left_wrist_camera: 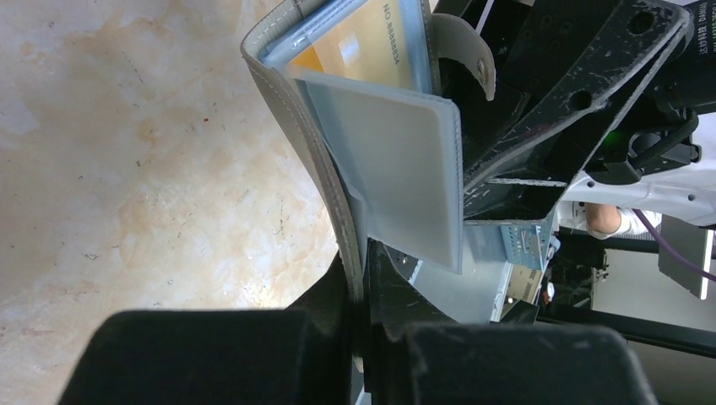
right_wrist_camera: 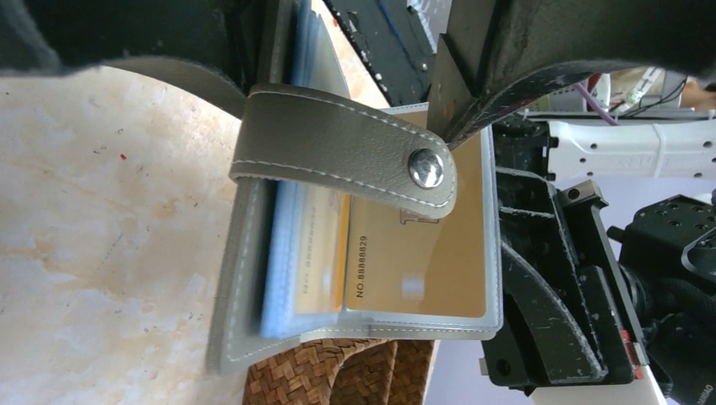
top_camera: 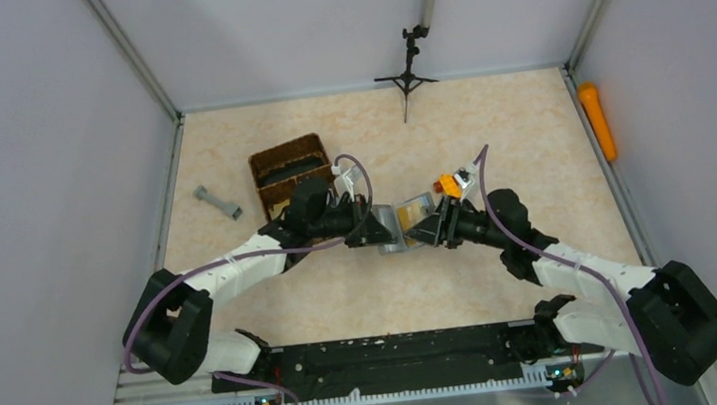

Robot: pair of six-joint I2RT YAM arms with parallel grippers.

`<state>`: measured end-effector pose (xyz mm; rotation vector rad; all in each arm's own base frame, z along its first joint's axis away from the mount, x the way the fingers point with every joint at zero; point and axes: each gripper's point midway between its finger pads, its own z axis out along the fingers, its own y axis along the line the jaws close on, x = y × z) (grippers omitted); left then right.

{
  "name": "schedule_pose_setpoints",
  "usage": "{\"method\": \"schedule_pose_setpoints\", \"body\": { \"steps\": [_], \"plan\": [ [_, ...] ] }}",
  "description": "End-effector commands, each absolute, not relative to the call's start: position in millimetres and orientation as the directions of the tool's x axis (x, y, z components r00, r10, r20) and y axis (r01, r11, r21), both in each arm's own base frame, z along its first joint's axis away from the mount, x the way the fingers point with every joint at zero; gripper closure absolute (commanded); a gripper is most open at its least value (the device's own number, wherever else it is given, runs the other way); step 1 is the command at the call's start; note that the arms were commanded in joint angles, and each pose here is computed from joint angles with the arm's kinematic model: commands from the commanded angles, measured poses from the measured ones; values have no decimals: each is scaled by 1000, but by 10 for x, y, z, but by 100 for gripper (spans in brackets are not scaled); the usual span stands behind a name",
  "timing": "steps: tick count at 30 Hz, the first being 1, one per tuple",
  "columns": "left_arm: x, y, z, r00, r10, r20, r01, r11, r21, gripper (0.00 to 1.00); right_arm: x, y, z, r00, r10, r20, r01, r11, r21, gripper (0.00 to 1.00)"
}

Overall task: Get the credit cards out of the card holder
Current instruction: Remove the credit card from the card holder.

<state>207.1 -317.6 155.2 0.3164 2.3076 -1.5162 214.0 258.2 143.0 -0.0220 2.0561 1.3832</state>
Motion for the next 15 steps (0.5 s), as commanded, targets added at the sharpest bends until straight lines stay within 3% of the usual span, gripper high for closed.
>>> {"method": "schedule_pose_setpoints", "body": {
  "steps": [1, 11, 15],
  "plan": [
    [2098, -3277, 1869, -868, -11, -496, 468, 316, -826, 100, 2179, 2694, 1749, -752, 315, -579, -457, 384, 802, 42],
    [2066, -3318, 1955, -865, -18, -501, 480, 260, -838, 100, 2174, 2683, 1743, -748, 312, -586, -461, 391, 797, 42],
    [2065, -3311, 1967, -862, -22, -507, 485, 261, -835, 100, 2218, 2626, 1749, -728, 346, -592, -445, 418, 792, 66]
  ]
}}
